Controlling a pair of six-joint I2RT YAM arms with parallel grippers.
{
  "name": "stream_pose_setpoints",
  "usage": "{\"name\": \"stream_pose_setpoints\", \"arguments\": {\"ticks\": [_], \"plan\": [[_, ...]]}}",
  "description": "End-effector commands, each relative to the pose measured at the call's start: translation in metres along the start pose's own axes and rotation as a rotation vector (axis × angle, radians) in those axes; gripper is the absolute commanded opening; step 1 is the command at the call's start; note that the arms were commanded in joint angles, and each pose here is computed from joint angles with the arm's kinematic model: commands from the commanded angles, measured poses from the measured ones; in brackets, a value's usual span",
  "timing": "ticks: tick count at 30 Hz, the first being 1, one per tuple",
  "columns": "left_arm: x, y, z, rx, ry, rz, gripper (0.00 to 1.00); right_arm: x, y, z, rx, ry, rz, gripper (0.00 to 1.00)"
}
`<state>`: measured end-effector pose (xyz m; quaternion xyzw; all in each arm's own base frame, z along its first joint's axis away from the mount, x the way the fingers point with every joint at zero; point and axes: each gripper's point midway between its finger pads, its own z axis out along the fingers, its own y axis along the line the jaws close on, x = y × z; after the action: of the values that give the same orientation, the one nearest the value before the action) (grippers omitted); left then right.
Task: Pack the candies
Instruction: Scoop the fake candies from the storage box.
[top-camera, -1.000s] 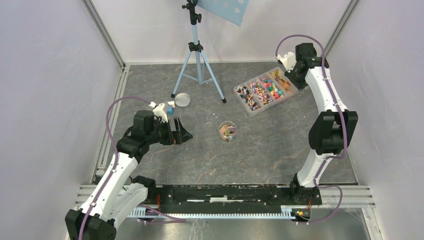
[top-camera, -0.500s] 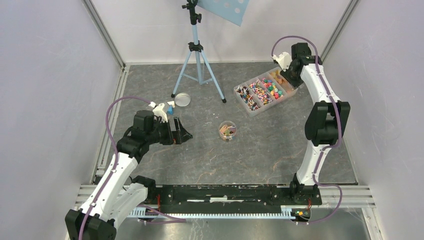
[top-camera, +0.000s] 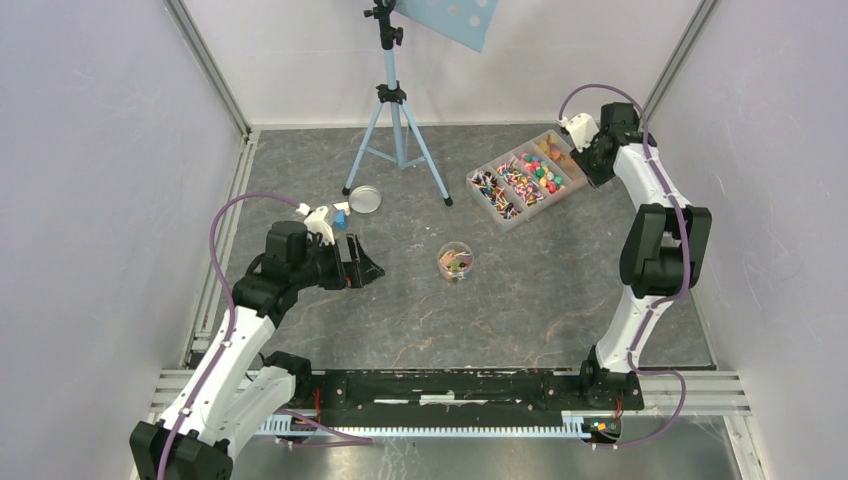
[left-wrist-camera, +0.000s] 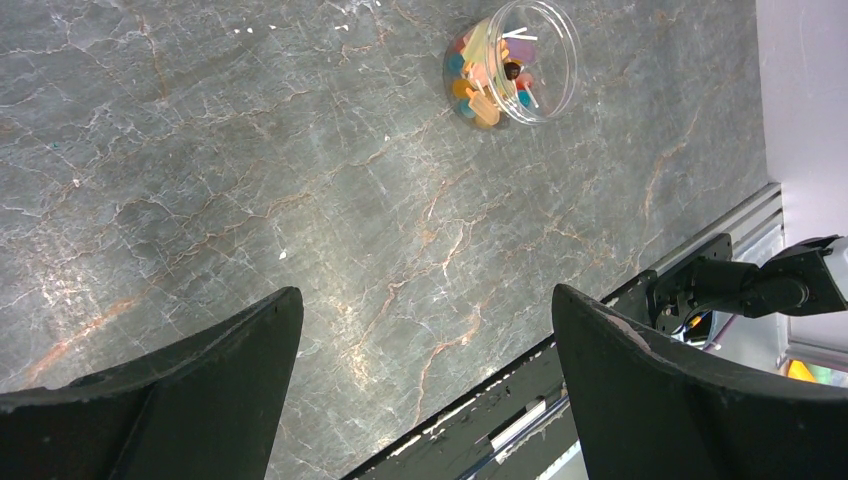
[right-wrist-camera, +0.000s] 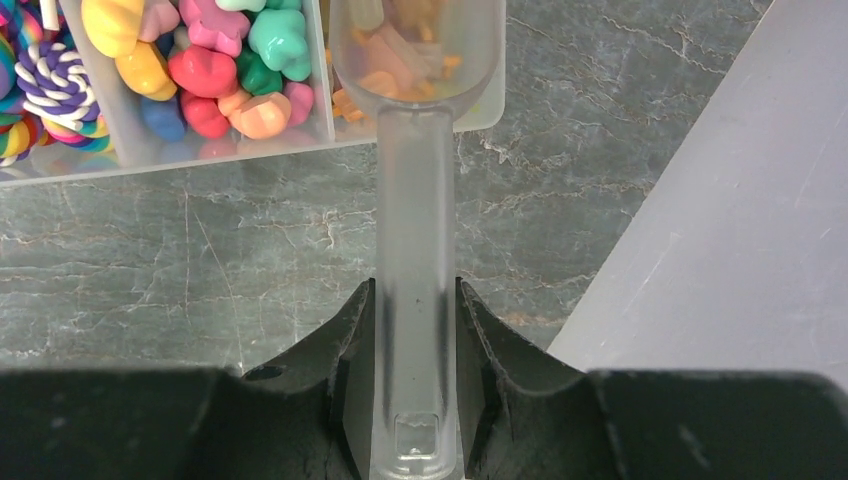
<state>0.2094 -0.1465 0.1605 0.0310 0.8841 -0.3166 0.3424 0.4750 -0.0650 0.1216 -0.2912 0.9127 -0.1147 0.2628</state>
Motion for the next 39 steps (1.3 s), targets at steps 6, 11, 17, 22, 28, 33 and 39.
{"name": "stream_pose_setpoints", "arguments": {"ticks": [6,11,17,22,28,33,39], "plan": [[-0.005,0.0,-0.002,-0.004,-0.022,0.054,1.0,-0.02,0.003,-0.002,-0.003,-0.165,0.019,0.0],[-0.005,0.001,-0.001,-0.006,-0.02,0.052,1.0,-0.021,0.006,0.002,-0.01,-0.19,0.016,0.0],[-0.005,0.001,-0.001,-0.005,-0.017,0.051,1.0,-0.013,0.011,0.008,-0.022,-0.215,0.036,0.0],[-0.005,0.001,-0.001,-0.006,-0.018,0.051,1.0,-0.011,0.015,0.011,-0.042,-0.253,0.066,0.0],[-0.005,0.001,-0.001,-0.005,-0.016,0.05,1.0,-0.008,0.018,0.014,-0.055,-0.289,0.108,0.0],[-0.004,0.001,0.0,-0.004,-0.011,0.051,1.0,-0.013,0.02,0.012,-0.055,-0.353,0.139,0.0],[-0.004,0.001,0.0,-0.004,-0.011,0.049,1.0,-0.012,0.025,0.017,-0.071,-0.365,0.147,0.0]]}}
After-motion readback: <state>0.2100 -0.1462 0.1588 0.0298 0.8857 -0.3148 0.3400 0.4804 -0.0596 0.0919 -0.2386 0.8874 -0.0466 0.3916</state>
